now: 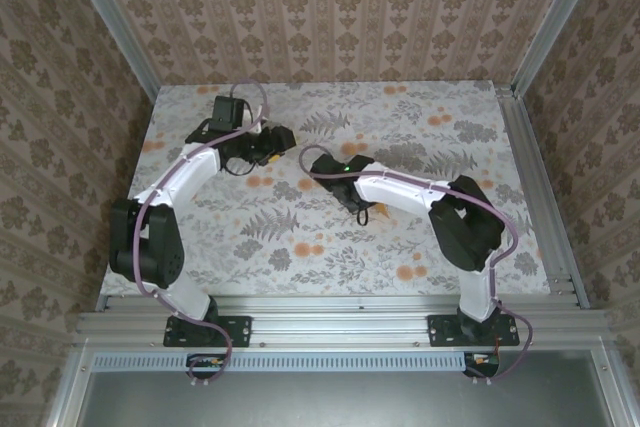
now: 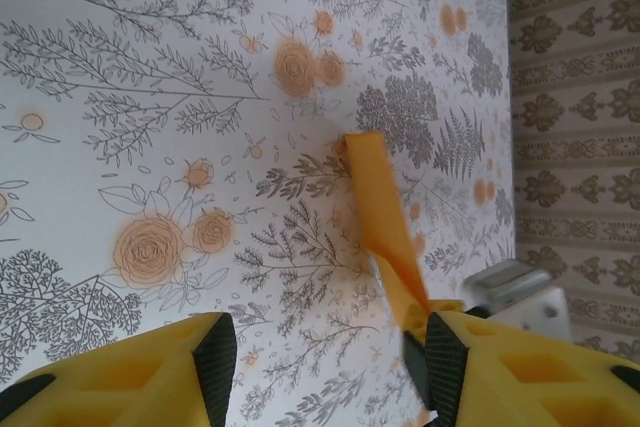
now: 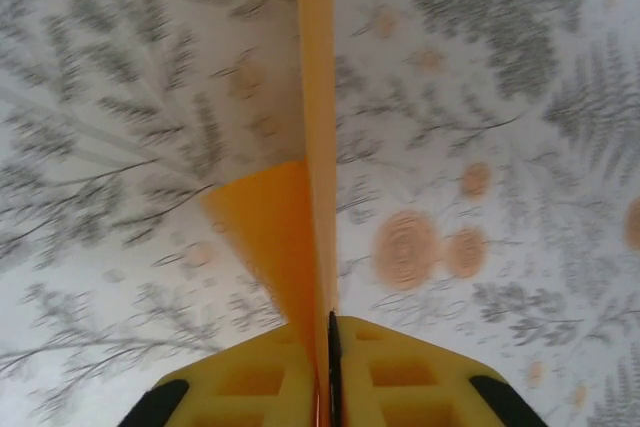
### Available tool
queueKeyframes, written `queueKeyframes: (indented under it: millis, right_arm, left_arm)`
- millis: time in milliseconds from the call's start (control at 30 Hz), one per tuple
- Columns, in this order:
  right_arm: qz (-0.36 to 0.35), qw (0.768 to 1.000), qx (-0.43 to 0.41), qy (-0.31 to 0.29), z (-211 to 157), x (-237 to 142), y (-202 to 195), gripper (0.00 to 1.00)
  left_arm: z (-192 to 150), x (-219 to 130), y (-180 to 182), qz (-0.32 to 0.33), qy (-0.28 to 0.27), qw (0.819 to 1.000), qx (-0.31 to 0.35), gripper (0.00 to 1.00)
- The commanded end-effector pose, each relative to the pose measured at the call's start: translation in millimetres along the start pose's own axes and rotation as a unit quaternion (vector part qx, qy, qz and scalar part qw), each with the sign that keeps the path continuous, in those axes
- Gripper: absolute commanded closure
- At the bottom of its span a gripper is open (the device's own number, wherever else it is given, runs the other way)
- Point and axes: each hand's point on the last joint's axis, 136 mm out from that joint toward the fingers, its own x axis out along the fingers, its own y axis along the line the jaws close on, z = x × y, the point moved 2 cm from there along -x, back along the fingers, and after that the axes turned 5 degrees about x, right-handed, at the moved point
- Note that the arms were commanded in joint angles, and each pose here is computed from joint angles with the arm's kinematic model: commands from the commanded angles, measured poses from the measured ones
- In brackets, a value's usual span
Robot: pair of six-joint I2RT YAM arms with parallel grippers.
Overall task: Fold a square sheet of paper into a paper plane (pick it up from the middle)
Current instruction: Place the paper at the center of the table.
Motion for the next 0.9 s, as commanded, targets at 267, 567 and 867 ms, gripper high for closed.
queueKeyframes:
  millis: [267, 567, 867]
  right_arm:
    - [0.273, 0.957, 0.091, 0.017, 4.1, -33.1, 54.8, 0.49]
    - [0.317, 0.928, 0.191, 0.028, -8.2, -28.5, -21.0, 0.46]
    - [0.341, 0.897, 0.275, 0.054, -25.7, 9.0, -61.1, 0.44]
  left_arm:
    - [-14.6, -6.9, -3.4, -0.026, 0.024, 0.999, 0.006, 0.44]
    - [-37.6, 28.3, -18.0, -0.022, 0.058, 0.998, 0.030, 0.45]
    - [-84.8, 116.3, -52.7, 0.010, 0.129, 0.985, 0.115, 0.57]
